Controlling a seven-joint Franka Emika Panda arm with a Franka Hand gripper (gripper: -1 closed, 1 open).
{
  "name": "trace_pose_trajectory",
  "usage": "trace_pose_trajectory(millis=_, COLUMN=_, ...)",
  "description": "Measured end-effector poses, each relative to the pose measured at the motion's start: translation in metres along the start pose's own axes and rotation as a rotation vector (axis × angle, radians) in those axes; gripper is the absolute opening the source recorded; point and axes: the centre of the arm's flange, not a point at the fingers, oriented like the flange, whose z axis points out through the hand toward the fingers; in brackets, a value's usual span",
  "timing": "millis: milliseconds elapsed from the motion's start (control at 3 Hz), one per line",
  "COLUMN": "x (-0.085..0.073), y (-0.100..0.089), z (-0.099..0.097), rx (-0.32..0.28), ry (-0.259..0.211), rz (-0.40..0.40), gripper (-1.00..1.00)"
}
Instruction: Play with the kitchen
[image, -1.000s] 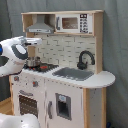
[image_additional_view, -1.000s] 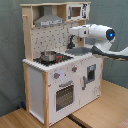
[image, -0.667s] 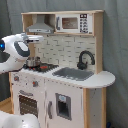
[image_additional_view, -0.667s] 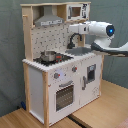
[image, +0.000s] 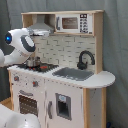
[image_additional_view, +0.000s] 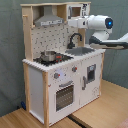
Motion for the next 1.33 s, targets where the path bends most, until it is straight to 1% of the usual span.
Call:
trace_pose_trajectory(millis=333, x=-0.022, y=0.002, z=0.019, rx=0.003, ry=-0.003, rz=0.001, gripper=1.0)
trace_pose_trajectory(millis=667, x=-0.045, y=-0.01, z=0.036, rx=-0.02, ry=-0.055, rz=-0.01, gripper=1.0)
trace_pose_trajectory(millis=1000, x=-0.068, y=-0.046, z=0.066, rx=0.027, ry=-0.062, rz=0.023, gripper=1.0)
trace_pose_trajectory(millis=1333, x=-0.06, y=-0.034, z=0.076, rx=0.046, ry=-0.053, rz=0.012, gripper=1.0)
